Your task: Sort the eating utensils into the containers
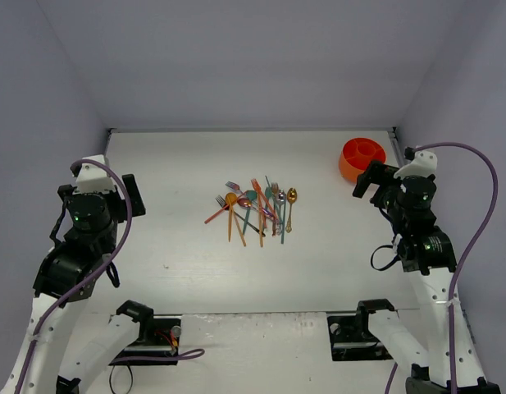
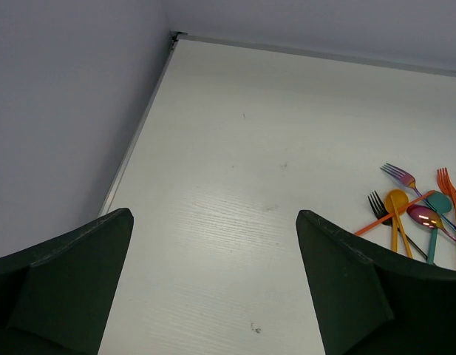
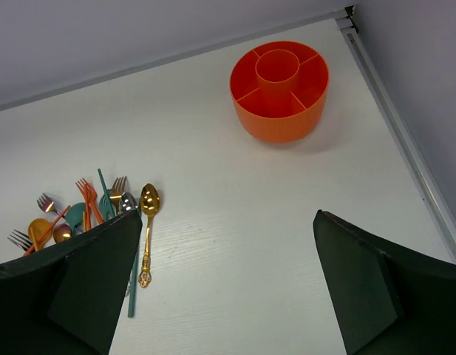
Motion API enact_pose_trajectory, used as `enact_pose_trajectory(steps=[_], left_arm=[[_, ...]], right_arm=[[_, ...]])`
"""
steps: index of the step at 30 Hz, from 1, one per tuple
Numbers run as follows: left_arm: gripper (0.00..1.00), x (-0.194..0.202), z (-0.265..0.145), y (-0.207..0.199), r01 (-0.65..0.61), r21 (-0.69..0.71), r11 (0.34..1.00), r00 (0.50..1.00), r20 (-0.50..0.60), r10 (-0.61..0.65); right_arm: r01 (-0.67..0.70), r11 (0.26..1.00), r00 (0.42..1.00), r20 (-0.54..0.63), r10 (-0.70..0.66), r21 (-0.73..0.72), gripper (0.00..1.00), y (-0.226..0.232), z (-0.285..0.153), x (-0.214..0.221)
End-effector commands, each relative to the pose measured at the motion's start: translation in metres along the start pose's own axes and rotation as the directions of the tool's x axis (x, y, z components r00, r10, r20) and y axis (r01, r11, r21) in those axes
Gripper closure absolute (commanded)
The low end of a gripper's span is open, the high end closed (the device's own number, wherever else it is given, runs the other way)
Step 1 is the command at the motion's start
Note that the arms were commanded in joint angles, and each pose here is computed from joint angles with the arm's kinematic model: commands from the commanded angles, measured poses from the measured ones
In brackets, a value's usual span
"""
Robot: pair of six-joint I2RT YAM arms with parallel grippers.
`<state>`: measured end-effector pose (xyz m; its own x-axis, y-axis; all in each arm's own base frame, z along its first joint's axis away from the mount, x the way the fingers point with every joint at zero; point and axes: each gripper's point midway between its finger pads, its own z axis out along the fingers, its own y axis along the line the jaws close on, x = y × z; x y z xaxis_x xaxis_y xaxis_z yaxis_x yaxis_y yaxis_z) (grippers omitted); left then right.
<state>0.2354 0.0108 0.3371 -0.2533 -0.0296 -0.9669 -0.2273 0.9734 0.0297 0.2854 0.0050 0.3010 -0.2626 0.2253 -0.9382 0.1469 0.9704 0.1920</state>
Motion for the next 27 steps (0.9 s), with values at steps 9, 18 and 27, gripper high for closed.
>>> enact_pose_trajectory(steps=[9, 18, 27], left_arm=[[0.09, -0.003, 0.004, -0.012, 0.04, 0.041, 0.998, 0.999, -0.006, -0.039], [0.09, 0.012, 0.001, -0.009, 0.041, 0.032, 0.999, 0.998, -0.04, -0.04], [0.09, 0.027, 0.001, 0.0, 0.01, -0.01, 1.0, 0.997, -0.082, -0.011]], right_arm=[[-0.059, 0.997, 0.997, -0.048, 0.056, -0.056, 0.0, 0.019, 0.031, 0.006], [0.011, 1.0, 0.978, -0.207, -0.006, 0.023, 0.0, 0.057, 0.072, 0.065], [0.037, 0.99, 0.931, -0.364, 0.016, 0.139, 0.12, 0.089, 0.121, 0.152]])
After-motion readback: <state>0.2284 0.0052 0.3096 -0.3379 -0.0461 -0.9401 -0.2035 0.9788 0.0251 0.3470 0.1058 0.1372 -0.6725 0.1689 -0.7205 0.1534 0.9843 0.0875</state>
